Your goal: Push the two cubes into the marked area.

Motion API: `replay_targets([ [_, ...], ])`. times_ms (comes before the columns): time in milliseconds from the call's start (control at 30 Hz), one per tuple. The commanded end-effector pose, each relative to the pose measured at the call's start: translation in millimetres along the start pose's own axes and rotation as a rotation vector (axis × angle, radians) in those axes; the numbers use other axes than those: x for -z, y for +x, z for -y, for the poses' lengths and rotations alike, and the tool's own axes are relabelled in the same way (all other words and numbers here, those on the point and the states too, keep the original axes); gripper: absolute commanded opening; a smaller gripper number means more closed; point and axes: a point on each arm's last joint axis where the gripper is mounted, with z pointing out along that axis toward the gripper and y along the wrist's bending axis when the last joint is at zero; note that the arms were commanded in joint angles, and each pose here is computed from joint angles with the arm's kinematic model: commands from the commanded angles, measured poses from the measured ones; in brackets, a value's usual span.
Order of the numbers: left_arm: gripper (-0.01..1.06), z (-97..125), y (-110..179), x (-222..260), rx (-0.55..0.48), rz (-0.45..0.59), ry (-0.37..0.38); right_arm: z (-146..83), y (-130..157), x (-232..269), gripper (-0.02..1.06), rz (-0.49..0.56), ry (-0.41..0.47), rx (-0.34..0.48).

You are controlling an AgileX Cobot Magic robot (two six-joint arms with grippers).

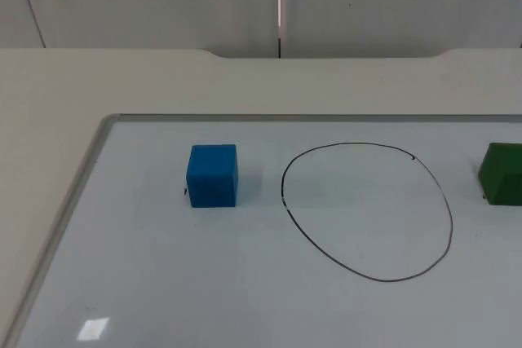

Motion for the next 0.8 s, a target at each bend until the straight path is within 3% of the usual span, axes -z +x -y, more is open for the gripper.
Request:
replay_targets([
  [0,1.02,1,-1,-3,0.006,-0.016,0.014,0,1,0,1.05,0.005,0.002,-0.006],
  [400,1.02,0,-7,-13,0.004,-0.091,0.013,0,1,0,1.05,0.005,0.002,-0.006],
  [767,1.02,1,-22,-6,0.013,0.030,0.020,0,1,0,1.05,0.005,0.002,-0.006],
])
